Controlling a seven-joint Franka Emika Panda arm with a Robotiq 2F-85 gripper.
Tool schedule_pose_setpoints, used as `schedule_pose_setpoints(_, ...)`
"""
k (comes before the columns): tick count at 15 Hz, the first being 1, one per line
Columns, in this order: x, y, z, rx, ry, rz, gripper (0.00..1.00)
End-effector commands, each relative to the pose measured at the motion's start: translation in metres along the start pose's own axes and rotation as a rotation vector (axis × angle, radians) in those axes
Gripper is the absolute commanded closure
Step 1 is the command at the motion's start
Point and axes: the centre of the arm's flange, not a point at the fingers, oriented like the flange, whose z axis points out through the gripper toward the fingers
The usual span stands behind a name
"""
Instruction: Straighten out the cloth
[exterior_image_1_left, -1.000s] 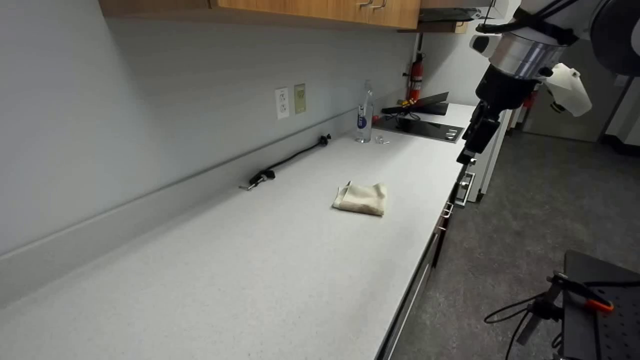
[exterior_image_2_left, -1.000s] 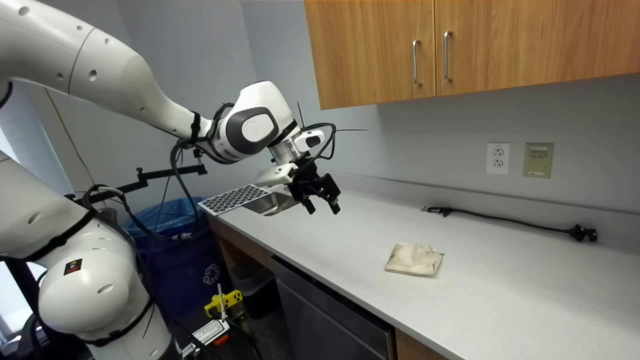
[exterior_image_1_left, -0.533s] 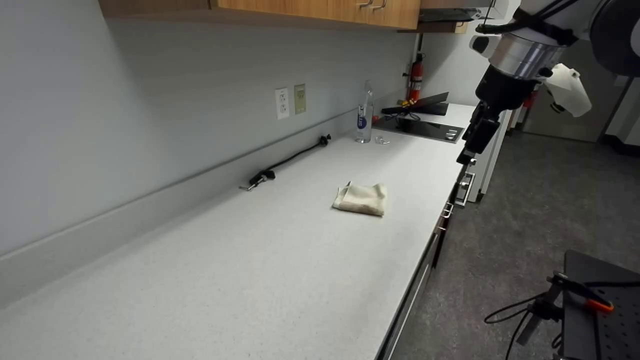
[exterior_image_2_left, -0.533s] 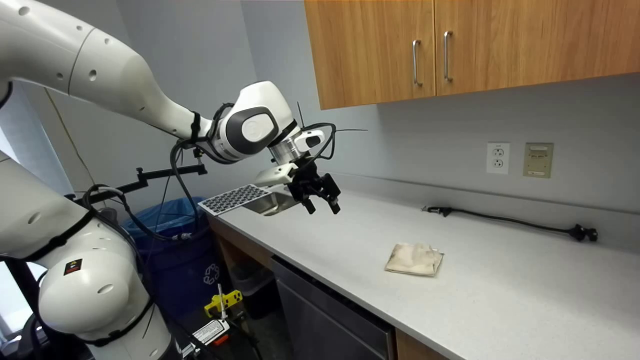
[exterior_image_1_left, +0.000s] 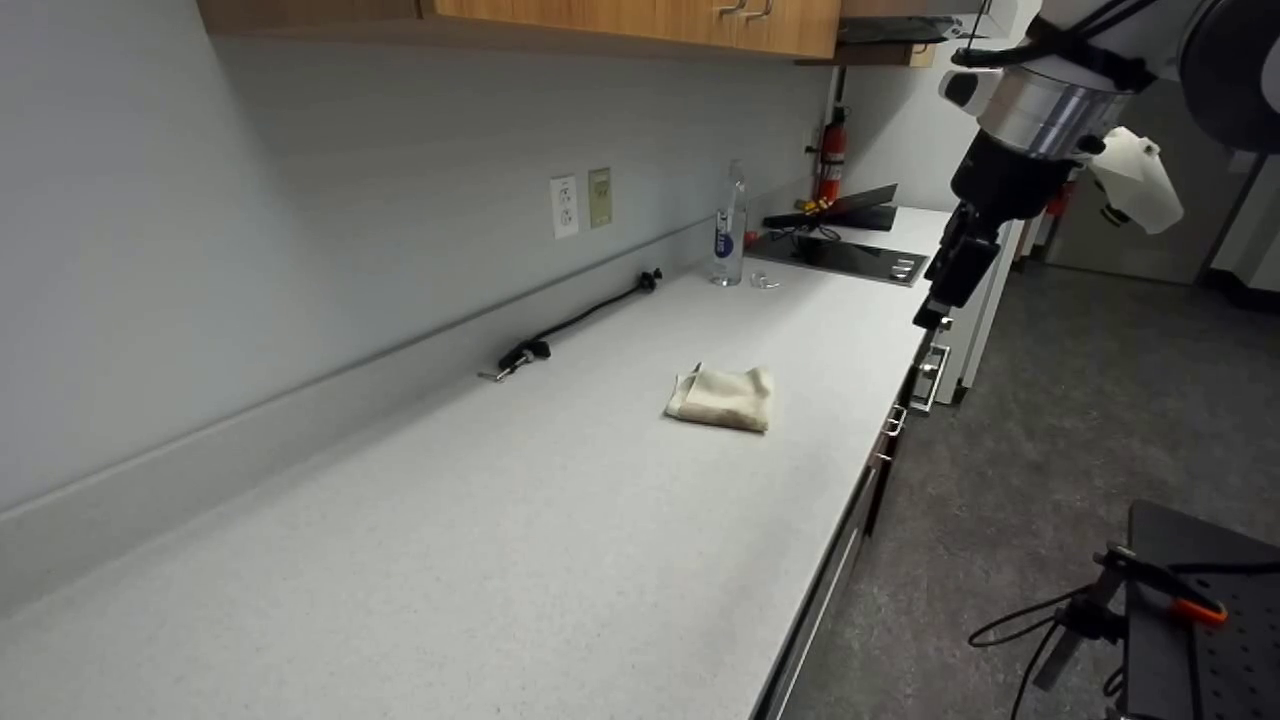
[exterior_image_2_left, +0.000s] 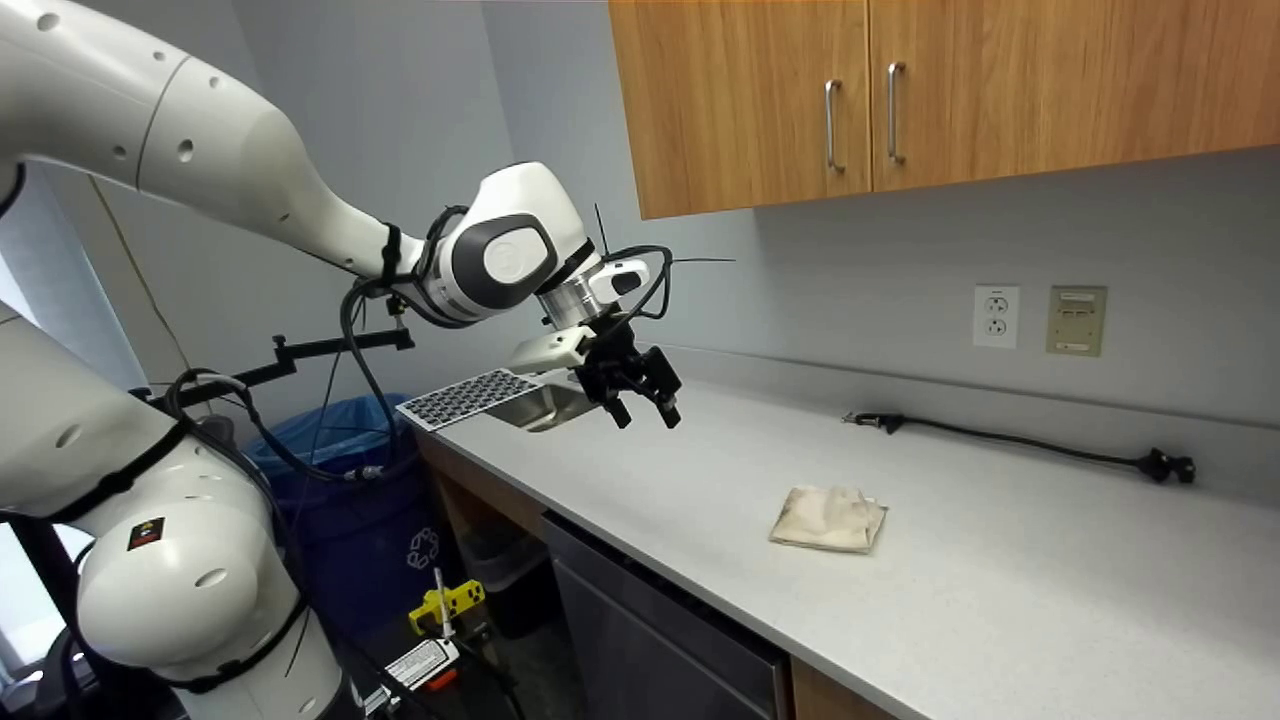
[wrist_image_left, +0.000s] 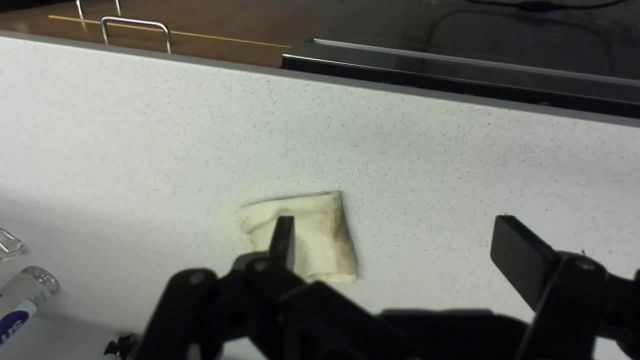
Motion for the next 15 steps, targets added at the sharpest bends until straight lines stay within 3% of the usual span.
schedule_pose_setpoints(1,0.0,0.0,0.0,0.0,0.0,0.0,0.0)
schedule_pose_setpoints(15,0.008,0.01,0.01,0.007,-0.035,0.003,0.0)
